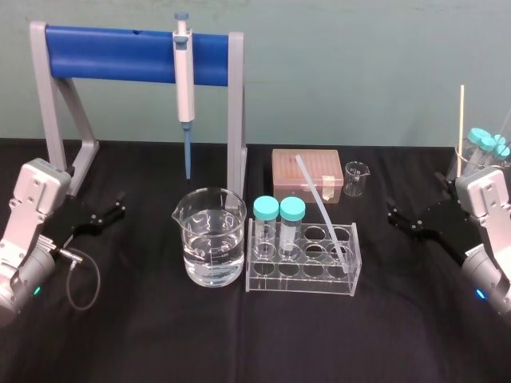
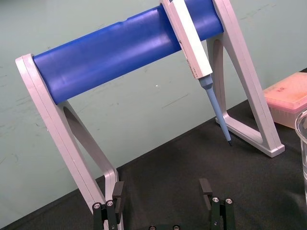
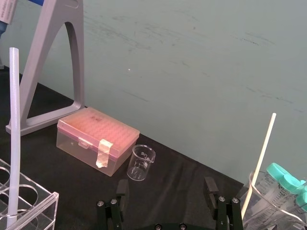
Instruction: Pick up the stirring rod with one hand, then place it down.
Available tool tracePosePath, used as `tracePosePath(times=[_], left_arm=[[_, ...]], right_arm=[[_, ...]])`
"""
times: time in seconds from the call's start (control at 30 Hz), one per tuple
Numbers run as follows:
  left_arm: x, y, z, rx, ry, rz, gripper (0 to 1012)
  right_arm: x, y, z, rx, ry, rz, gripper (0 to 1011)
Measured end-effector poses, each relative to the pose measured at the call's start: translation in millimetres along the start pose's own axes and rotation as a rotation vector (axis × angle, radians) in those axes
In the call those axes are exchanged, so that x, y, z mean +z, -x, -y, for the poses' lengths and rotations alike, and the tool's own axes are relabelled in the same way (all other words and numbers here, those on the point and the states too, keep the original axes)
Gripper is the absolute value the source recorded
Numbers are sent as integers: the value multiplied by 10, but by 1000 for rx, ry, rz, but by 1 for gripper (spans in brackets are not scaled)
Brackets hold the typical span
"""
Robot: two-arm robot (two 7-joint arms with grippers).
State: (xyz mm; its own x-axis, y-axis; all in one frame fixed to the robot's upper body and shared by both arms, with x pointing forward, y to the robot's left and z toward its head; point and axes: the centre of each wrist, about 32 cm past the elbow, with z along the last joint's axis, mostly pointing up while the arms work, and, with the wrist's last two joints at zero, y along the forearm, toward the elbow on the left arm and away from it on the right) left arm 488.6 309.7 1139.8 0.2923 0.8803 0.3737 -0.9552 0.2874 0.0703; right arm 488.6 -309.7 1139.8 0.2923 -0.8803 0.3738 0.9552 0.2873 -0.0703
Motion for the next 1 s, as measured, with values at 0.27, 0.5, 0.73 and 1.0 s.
tracePosePath(times=[0.27,0.5,0.73,1.0], left_arm=[[0,0,0,0,0,0,1000],[0,0,0,0,0,0,1000],[0,0,0,0,0,0,1000],[0,0,0,0,0,0,1000]], right_arm=[[0,0,0,0,0,0,1000],[0,0,0,0,0,0,1000],[0,0,0,0,0,0,1000],[2,-4,-1,-1,-1,-3,1000]])
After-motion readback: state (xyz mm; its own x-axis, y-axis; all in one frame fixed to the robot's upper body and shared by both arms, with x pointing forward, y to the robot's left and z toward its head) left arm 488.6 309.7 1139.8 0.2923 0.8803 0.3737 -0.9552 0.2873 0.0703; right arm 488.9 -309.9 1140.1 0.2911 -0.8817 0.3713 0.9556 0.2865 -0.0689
